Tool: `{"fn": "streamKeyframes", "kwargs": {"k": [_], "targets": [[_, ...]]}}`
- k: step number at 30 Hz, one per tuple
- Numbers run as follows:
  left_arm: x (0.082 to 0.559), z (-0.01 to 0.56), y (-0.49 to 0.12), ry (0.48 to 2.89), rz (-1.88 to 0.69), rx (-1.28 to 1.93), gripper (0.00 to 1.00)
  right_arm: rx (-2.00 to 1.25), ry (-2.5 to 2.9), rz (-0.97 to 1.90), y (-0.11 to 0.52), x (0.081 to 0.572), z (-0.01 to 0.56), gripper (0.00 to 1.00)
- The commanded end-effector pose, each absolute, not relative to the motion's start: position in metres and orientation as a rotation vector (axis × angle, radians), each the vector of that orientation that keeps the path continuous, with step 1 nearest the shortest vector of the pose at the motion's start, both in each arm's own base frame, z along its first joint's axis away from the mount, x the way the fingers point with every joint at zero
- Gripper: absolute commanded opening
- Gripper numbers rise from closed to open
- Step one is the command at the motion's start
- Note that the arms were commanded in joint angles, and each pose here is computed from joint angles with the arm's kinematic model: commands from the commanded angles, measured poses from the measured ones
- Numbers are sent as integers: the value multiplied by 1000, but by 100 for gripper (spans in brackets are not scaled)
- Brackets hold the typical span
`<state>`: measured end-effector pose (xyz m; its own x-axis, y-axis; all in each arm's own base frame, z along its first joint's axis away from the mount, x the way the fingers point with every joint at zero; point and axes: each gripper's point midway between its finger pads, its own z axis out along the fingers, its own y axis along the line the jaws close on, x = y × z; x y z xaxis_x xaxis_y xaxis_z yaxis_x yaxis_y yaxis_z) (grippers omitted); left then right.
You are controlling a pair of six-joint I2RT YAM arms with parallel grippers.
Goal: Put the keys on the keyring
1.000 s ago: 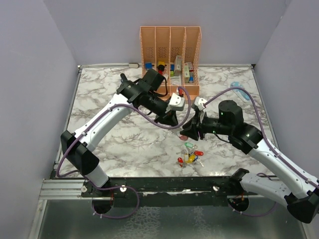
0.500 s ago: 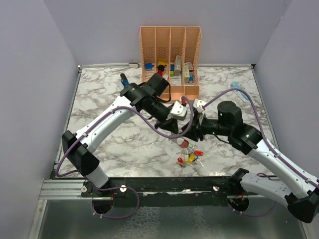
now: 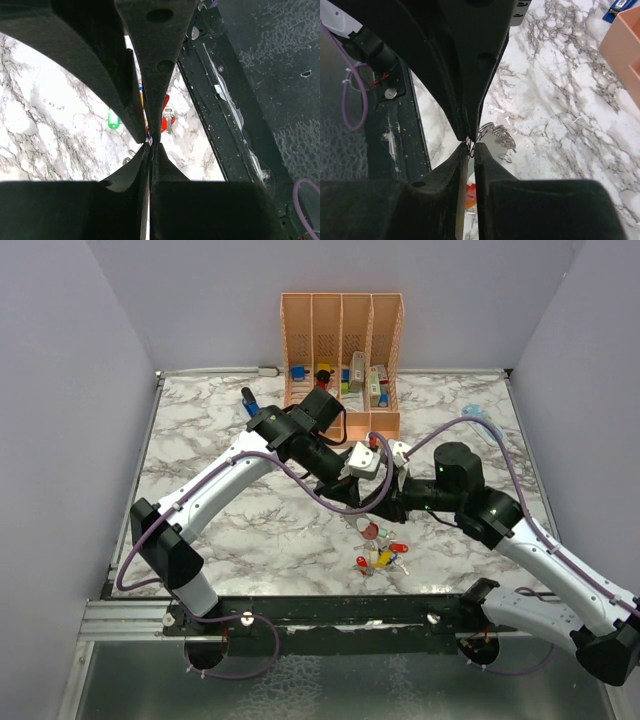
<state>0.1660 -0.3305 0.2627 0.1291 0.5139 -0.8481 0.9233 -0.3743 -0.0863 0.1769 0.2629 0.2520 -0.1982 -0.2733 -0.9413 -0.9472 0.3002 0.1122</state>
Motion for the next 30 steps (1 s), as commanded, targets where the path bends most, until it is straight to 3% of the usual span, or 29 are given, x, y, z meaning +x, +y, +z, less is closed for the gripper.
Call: {"fn": "streamKeyframes", "kwargs": {"k": [1,4,11,30], "targets": [[164,278,-337,1330,-1178,1928,0,-1128,1634,971,267,176,255,8],[166,278,-339,1333,-1171,1915,4,-1112,1633,967,266,177,254,2],[173,285,-341,1317,-1134,1873,16,-1022,1594,910,256,181,265,1],[180,297,-343,1238,-1321,1764,19,-868,1418,873,243,183,300,1]]}}
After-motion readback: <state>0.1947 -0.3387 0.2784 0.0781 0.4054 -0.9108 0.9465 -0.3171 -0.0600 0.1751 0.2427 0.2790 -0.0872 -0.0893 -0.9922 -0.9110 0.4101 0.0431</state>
